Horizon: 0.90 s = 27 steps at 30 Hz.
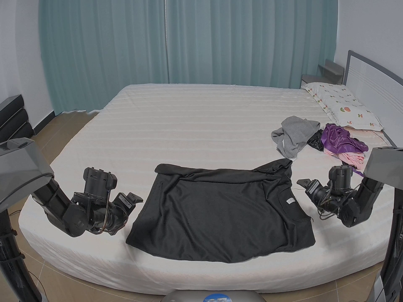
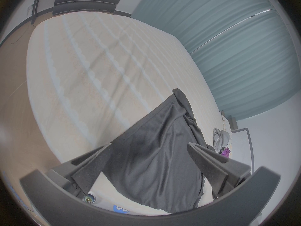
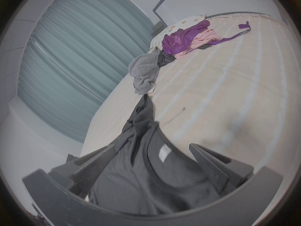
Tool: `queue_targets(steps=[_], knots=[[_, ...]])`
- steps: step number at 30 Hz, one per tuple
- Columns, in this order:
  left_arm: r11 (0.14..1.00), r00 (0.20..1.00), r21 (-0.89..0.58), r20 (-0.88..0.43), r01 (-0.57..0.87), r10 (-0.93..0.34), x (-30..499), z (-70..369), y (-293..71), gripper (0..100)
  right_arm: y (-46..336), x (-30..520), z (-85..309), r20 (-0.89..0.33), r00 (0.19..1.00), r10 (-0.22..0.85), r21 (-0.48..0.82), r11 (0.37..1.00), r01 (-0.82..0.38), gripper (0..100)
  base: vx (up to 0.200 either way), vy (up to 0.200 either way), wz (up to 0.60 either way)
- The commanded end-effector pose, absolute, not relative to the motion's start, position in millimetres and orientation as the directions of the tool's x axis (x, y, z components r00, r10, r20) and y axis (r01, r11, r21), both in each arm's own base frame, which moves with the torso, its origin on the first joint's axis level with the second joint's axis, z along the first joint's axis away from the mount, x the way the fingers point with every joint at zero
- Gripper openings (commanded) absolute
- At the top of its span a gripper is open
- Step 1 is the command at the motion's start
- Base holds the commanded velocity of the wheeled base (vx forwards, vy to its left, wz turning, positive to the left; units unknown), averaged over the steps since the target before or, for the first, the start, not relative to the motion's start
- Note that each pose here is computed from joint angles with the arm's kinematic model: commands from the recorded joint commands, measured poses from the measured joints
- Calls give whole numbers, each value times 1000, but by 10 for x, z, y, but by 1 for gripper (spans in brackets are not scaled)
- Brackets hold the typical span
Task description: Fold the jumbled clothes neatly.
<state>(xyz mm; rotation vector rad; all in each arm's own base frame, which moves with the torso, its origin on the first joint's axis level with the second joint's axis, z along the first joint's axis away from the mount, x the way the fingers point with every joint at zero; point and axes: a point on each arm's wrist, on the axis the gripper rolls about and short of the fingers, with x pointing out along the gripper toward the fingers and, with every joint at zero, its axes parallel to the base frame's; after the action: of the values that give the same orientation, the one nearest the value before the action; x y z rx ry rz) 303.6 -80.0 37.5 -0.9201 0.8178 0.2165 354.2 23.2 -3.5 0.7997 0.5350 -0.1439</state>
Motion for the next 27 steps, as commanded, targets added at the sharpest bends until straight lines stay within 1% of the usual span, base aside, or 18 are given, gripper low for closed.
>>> queue_targets(steps=[1,7,11,15,19,27], knots=[[625,657,-611,-727,-487,-200,2713,427,-888,100,215,2598,201,-498,851,166,683,679,268,100,0,0,0],[628,644,-602,-738,-493,-202,2675,399,-881,100,234,2557,165,-514,835,199,692,671,266,100,-200,0,0],[619,652,-615,-728,-488,-209,2684,408,-885,100,257,2544,135,-526,824,209,694,666,274,100,0,0,0],[572,682,-660,-696,-486,-223,2717,430,-901,100,262,2548,126,-528,823,210,693,667,274,100,0,0,0],[570,684,-662,-695,-488,-222,2720,428,-902,100,277,2548,107,-534,818,214,691,669,275,100,0,0,0],[575,680,-660,-697,-484,-228,2713,419,-927,100,301,2547,65,-547,808,221,685,672,280,100,0,-200,0]])
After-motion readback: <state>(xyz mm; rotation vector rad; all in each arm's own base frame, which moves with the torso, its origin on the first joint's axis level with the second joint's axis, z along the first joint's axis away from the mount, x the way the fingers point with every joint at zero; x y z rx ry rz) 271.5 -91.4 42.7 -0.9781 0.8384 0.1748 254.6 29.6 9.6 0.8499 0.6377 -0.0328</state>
